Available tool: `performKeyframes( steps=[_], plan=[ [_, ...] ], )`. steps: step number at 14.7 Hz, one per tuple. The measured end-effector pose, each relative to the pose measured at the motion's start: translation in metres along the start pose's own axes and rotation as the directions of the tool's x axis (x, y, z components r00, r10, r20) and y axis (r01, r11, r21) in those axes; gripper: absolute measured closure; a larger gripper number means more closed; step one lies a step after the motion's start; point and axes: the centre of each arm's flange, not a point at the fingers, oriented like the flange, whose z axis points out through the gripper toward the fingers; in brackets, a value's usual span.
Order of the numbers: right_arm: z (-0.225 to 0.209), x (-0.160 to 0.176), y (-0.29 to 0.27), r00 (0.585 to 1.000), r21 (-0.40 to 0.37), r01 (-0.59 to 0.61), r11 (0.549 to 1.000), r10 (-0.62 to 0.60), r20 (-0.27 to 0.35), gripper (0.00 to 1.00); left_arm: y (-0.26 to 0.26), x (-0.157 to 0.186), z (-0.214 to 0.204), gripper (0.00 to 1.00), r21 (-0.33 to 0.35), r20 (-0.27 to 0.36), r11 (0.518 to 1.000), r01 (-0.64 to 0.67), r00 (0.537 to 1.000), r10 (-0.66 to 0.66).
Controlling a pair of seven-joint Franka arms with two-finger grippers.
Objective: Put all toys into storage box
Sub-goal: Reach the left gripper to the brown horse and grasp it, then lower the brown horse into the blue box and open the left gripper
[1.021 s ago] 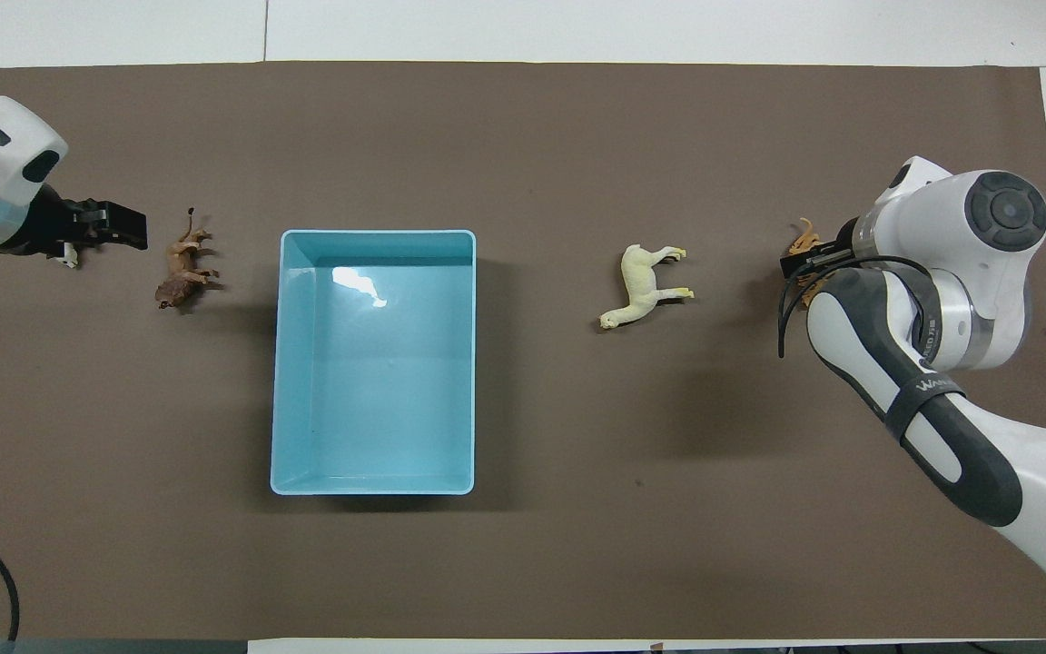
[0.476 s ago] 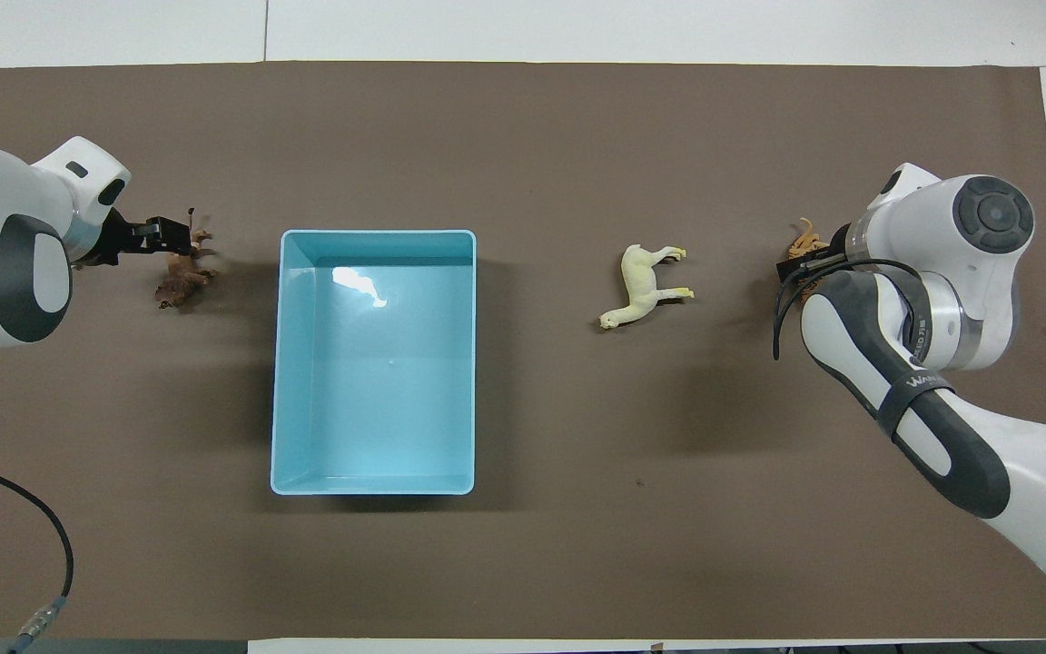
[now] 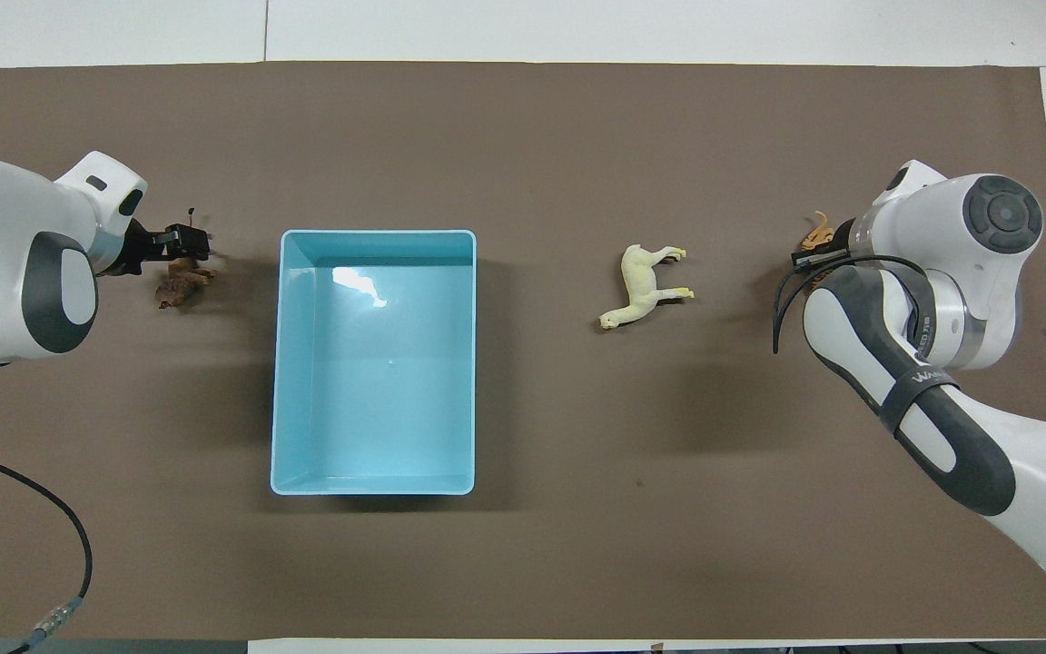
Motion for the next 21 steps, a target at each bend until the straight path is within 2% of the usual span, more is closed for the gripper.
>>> performKeyframes(
  steps=[3,4,6,8,10,12,14,17,19,21],
  plan=[
    [-0.006,0.005,-0.005,1.0,0.001,0.008,1.0,-0.008,-0.01,0.67,0.007,-0.005,0.007,0.03,-0.002,0.004,1.0,-0.007,1.0,0.007],
    [-0.017,0.011,-0.006,1.0,0.002,0.011,1.0,-0.011,-0.012,0.67,0.009,-0.005,0.007,0.11,-0.003,0.003,1.0,-0.008,1.0,0.008],
    [-0.057,0.023,-0.005,1.0,0.008,0.013,1.0,-0.013,-0.011,0.67,0.009,-0.005,0.006,0.39,-0.004,0.0,1.0,-0.003,1.0,0.003],
    [-0.112,0.027,-0.005,1.0,0.014,0.015,1.0,-0.014,-0.014,0.67,0.007,-0.004,0.006,0.53,-0.007,0.001,1.0,0.004,1.0,-0.004],
    [-0.16,0.018,-0.007,1.0,0.027,0.015,1.0,-0.016,0.009,0.67,0.009,-0.003,0.001,0.65,-0.032,0.022,0.999,0.034,0.999,-0.034],
    [-0.2,0.01,-0.009,0.999,0.039,0.003,0.999,-0.005,0.035,0.67,0.016,0.007,-0.026,0.67,-0.05,0.092,0.996,0.081,0.993,-0.076],
    [-0.235,0.002,-0.012,0.998,0.048,-0.031,0.998,0.028,0.057,0.67,0.031,0.017,-0.084,0.68,-0.052,0.15,0.987,0.15,0.979,-0.141],
    [-0.274,-0.009,-0.029,0.995,0.059,-0.065,0.996,0.06,0.08,0.67,0.082,0.0,-0.171,0.68,-0.05,0.206,0.95,0.307,0.934,-0.291],
    [-0.288,-0.015,-0.044,0.993,0.062,-0.084,0.995,0.078,0.088,0.67,0.142,-0.032,-0.185,0.68,-0.02,0.232,0.932,0.362,0.909,-0.347],
    [-0.291,-0.015,-0.058,0.992,0.062,-0.097,0.993,0.092,0.089,0.67,0.203,-0.074,-0.163,0.68,0.02,0.25,0.928,0.371,0.897,-0.364]
  ],
)
